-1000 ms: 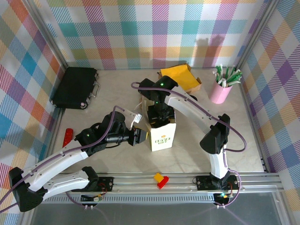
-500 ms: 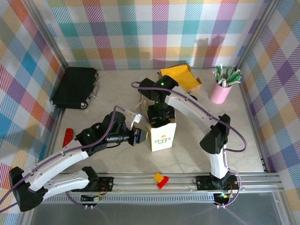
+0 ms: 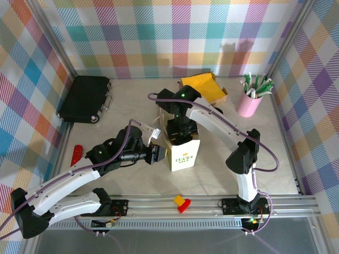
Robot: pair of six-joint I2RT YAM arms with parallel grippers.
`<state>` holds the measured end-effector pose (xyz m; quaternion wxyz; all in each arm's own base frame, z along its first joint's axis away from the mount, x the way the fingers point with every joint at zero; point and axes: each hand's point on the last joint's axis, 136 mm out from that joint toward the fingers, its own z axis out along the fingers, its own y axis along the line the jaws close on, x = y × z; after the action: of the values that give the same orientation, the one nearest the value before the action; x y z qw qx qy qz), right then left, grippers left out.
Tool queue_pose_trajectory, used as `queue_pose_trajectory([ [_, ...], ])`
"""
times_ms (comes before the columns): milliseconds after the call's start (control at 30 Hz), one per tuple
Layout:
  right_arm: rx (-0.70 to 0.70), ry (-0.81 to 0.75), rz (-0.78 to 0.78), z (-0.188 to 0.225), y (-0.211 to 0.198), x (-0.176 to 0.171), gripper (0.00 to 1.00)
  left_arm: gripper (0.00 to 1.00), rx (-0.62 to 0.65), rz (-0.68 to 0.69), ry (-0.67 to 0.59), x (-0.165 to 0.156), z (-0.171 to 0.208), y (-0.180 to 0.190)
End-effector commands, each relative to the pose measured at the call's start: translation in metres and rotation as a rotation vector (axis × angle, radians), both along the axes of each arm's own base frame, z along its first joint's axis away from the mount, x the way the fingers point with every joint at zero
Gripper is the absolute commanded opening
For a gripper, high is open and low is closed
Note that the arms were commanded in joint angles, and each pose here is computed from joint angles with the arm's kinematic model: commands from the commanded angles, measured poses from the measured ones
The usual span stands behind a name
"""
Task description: Pack the takeout coffee
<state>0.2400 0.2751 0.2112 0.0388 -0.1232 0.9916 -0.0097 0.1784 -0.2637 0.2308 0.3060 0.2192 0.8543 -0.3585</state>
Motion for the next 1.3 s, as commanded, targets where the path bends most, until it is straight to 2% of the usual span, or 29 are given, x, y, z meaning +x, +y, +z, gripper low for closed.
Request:
queue_pose_trajectory([
  [0,-0.032,0.024,0.017,0.009,-0.009,-0.013,0.52,0.31,-0.011,0.002,-0.008,0.001,0.002,-0.003],
  [1033,-0.028,0.063,0.013,-0.007,-0.009,-0.023,0.52,0.3,-0.01,0.01,-0.01,0.002,0.002,-0.002],
  [1267,0.023,0.03,0.006,-0.003,0.0,-0.017,0.51,0.3,-0.01,0.01,-0.012,0.002,0.004,-0.002],
])
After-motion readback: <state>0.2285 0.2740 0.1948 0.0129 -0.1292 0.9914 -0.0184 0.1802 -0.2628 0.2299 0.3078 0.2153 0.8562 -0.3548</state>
